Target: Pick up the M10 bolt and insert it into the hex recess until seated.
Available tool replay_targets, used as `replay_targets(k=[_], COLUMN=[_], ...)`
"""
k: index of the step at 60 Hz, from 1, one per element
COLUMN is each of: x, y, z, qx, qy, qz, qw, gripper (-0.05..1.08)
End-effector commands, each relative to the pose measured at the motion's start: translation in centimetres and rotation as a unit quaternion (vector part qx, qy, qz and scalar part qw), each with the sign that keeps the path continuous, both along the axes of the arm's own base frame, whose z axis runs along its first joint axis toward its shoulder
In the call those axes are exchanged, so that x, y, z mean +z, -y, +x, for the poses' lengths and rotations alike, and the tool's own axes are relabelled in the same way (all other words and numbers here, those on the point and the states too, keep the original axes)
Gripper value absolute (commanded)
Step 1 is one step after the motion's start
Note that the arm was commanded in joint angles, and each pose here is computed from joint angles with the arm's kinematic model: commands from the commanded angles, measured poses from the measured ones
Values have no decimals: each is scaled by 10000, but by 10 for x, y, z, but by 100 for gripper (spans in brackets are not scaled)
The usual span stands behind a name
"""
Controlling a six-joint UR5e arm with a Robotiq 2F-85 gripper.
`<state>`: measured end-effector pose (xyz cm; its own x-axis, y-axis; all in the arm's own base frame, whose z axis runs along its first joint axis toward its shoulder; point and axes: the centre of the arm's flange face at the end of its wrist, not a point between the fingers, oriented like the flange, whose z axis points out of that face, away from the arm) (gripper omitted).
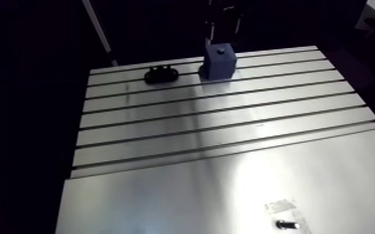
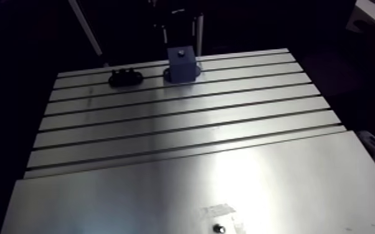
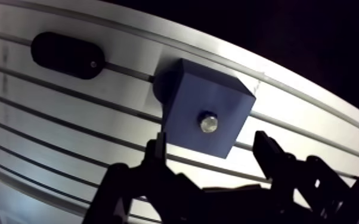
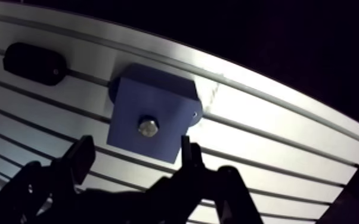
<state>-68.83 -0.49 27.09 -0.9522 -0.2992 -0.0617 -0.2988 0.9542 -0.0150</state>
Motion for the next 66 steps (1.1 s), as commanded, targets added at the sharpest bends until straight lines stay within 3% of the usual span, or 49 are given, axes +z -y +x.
replay_targets(k=[1, 2, 3, 4, 8, 12, 28, 36, 66], x=[18, 18, 18, 18, 15, 12, -6, -10, -15], y=[1, 1, 1, 1, 2, 1, 0, -1, -3], z=[1, 1, 1, 1, 0, -1, -4, -8, -6], qx=[-1286, -1368, -1368, -1432, -1458, -1472, -1329, -1201, -1135], qy=[222, 226, 226, 233, 254, 270, 366, 217, 252], qz=[57, 63, 63, 61, 62, 62, 83, 80, 77], qw=[9914, 9903, 9903, 9894, 9890, 9887, 9904, 9925, 9932], gripper=[70, 79, 79, 88, 99, 103, 105, 107, 108])
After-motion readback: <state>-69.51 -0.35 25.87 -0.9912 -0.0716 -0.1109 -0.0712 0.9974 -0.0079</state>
